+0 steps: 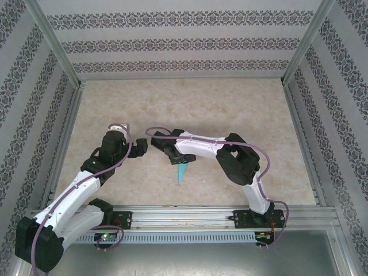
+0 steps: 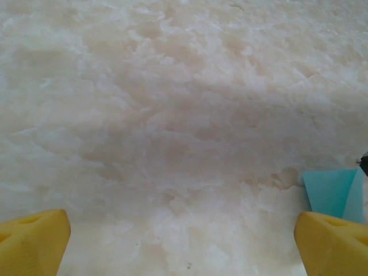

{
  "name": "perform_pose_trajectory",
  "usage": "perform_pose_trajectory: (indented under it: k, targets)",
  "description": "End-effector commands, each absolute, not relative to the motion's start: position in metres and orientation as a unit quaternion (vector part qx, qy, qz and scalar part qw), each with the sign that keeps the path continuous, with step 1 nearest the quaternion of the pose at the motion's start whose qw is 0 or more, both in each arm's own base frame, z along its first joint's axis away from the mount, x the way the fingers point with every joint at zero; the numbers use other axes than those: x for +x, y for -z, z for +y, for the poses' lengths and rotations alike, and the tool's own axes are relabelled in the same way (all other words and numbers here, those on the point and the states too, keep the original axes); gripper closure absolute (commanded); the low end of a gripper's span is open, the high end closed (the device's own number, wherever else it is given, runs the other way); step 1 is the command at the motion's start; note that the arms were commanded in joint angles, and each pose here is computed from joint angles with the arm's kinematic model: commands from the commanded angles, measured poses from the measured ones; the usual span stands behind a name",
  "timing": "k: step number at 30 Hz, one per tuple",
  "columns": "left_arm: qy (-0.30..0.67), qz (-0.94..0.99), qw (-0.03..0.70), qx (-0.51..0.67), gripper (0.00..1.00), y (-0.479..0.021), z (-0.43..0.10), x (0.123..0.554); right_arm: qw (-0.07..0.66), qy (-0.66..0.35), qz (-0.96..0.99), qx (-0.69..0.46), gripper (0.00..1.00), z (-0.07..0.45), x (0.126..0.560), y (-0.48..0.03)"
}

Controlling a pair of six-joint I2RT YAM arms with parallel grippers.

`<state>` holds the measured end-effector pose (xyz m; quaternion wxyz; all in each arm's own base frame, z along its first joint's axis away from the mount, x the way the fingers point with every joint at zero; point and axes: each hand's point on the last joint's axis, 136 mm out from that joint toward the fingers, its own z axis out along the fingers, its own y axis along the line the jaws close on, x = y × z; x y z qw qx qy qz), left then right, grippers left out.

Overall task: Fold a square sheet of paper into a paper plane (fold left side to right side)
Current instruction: Pick up the paper plane at the center of the table.

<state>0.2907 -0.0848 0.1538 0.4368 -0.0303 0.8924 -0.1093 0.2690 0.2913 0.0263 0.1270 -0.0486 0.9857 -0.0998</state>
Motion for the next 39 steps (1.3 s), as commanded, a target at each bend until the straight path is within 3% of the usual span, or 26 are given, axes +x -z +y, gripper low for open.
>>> perform_pose_trajectory:
  k: [1, 11, 24, 33, 39]
  targets:
    - [0.102, 0.900, 0.422, -0.038, 0.00, -0.146, -0.079, 0.287, 0.119, 0.116, 0.985, -0.040, 0.42, 0.281, 0.268, -0.020]
    - [0.101, 0.901, 0.421, -0.038, 0.00, -0.146, -0.079, 0.287, 0.133, 0.117, 0.983, -0.037, 0.58, 0.275, 0.269, -0.035]
    - [0.101, 0.899, 0.424, -0.042, 0.00, -0.153, -0.078, 0.289, 0.170, 0.106, 0.979, -0.025, 1.00, 0.267, 0.273, -0.067]
    - [0.140, 0.897, 0.416, -0.056, 0.00, -0.173, -0.087, 0.287, 0.249, 0.091, 0.964, -0.036, 1.00, 0.249, 0.293, -0.116]
    - [0.221, 0.889, 0.393, -0.076, 0.00, -0.190, -0.108, 0.283, 0.294, 0.019, 0.955, -0.040, 1.00, 0.246, 0.312, -0.150]
